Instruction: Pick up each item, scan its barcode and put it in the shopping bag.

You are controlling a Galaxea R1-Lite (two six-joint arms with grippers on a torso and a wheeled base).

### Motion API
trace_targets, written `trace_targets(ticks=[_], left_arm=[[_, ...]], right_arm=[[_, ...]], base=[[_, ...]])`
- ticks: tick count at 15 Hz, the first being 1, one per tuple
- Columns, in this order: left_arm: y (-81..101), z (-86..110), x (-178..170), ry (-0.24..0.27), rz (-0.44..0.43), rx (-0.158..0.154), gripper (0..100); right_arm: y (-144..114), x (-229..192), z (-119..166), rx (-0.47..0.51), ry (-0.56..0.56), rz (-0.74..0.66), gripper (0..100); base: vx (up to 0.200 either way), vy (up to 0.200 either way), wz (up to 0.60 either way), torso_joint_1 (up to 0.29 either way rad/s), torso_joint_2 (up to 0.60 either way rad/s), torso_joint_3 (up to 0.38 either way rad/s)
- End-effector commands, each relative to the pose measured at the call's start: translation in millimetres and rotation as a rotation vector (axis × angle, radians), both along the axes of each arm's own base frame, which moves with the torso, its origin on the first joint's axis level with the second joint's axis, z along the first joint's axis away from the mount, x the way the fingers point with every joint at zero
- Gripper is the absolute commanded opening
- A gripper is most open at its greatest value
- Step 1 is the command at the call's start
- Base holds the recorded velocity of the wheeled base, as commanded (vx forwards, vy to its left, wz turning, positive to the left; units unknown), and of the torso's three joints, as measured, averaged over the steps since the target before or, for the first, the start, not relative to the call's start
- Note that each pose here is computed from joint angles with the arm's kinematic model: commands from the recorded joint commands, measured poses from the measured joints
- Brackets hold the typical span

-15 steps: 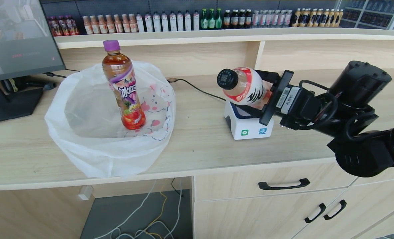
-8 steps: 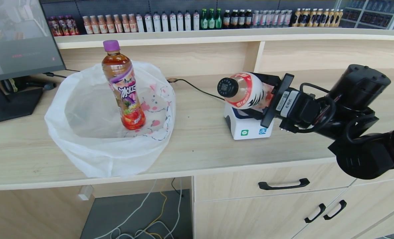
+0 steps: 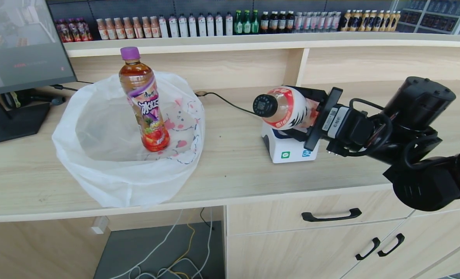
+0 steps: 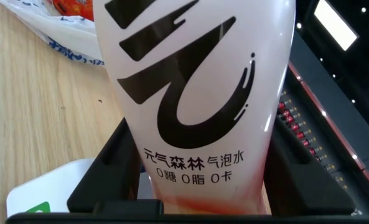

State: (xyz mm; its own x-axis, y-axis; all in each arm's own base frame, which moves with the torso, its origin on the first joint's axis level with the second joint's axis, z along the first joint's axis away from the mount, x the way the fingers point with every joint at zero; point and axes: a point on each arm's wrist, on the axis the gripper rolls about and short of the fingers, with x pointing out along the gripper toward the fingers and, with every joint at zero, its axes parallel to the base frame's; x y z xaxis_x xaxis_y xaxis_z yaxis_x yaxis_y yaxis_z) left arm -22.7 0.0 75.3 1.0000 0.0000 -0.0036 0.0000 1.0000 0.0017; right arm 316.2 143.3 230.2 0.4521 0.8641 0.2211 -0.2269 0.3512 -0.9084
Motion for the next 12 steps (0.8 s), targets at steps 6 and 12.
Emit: trace_targets(ticks=[6, 12], left_arm=[[0.0, 0.0, 0.0, -0.001, 0.0, 0.0, 100], [0.0, 0.0, 0.0, -0.001, 0.0, 0.0, 100]], right_arm=[[0.0, -0.2, -1.0, 0.0, 0.005, -0.001, 0], [-1.9, -3.3, 4.4, 0.013, 0.002, -0.003, 0]], base=[[0.0, 0.0, 0.0, 0.0, 0.0, 0.0], [0.0, 0.0, 0.0, 0.0, 0.0, 0.0]])
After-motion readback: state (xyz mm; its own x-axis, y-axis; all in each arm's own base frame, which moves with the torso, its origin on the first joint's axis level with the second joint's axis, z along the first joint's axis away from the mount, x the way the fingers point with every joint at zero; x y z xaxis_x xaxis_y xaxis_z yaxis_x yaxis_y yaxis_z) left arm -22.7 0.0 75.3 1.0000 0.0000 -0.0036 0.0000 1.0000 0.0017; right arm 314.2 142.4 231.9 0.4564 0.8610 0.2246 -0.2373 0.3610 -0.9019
